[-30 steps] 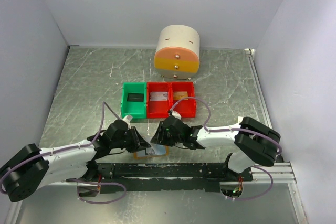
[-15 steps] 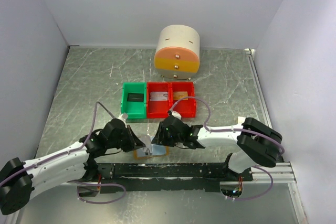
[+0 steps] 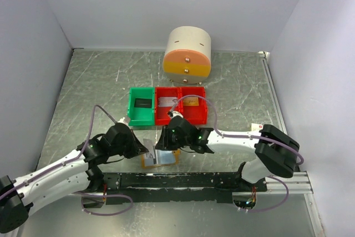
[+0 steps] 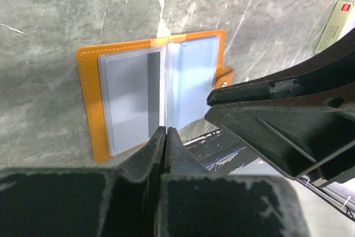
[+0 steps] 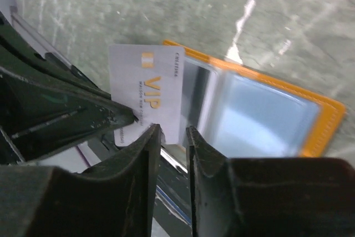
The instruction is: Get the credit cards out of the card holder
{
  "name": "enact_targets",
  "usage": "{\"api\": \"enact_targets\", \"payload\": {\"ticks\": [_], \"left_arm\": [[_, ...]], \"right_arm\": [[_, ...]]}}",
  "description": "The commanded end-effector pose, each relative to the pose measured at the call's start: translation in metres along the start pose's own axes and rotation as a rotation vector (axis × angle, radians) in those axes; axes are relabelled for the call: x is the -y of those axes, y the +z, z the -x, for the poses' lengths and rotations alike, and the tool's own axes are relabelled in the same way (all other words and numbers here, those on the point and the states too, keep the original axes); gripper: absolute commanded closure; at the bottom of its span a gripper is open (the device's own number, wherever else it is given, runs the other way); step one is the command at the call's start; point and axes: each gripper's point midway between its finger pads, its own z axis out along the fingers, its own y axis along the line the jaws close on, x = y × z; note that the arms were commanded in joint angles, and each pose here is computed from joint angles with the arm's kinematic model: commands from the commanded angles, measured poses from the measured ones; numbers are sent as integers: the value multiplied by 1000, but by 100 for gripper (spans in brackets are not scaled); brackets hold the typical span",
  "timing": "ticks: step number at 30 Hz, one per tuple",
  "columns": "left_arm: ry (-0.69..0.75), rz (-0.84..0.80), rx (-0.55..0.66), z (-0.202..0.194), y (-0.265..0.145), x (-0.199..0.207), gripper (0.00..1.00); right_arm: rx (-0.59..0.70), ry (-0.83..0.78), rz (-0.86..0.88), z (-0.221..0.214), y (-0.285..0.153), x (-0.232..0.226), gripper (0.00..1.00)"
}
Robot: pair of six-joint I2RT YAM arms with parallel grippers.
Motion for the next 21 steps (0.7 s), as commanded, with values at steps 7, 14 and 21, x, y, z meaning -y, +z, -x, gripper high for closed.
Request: {"api": "enact_targets", "payload": {"ticks": [7, 14, 21], "left_arm": [[-13, 27, 84, 15, -15, -4, 93], [28, 2, 77, 16, -16, 4, 93], [93, -53, 113, 26, -25, 25, 93]], "right_arm": [[-89, 63, -236, -30, 40, 58, 82], [-93, 64, -199, -36, 42, 61, 81], [56, 6, -28, 4, 7, 11, 66]]}}
